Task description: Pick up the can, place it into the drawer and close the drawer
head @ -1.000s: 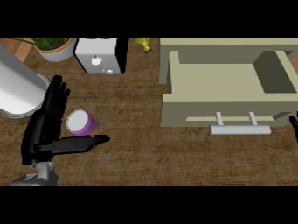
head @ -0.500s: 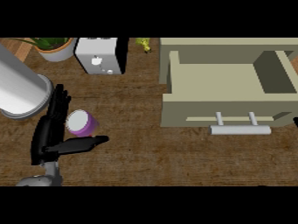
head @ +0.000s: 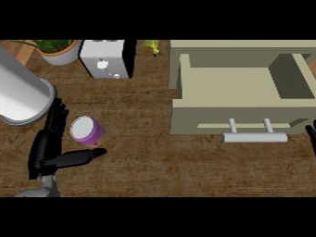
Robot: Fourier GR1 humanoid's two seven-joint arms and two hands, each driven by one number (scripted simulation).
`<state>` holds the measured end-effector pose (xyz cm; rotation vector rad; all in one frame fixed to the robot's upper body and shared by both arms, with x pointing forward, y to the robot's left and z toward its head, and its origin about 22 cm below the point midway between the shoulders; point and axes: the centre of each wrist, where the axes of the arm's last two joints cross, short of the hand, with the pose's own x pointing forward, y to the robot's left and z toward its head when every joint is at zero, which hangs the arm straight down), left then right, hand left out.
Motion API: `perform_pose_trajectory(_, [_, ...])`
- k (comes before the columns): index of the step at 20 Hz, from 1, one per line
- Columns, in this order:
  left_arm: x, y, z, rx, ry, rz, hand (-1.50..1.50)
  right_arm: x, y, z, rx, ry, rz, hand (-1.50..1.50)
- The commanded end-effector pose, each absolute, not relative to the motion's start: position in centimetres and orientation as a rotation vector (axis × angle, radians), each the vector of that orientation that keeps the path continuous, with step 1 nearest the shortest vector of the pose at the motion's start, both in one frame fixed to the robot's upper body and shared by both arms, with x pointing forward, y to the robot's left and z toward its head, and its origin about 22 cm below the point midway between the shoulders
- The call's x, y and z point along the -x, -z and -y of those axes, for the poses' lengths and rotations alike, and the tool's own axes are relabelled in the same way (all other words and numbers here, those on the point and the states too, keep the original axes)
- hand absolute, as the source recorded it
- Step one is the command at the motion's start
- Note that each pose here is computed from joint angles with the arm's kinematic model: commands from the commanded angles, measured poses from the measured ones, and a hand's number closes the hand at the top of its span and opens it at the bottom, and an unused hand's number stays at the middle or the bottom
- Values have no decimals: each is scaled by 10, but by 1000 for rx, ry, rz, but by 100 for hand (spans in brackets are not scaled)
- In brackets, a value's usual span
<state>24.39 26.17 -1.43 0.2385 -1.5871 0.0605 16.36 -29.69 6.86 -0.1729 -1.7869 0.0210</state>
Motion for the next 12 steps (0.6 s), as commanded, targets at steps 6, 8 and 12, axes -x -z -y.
perform_pose_trajectory(6, [-239,58,-287,-269,-66,1562,-150,-153,-84,290,176,-25,1790,-150])
perform_pose_trajectory(8, [-233,66,-287,-244,-53,1559,-150,-157,-81,304,170,2,1794,-150])
perform_pose_trajectory(12, [-234,71,-290,-256,-54,1551,-150,-169,-72,297,189,-13,1802,-150])
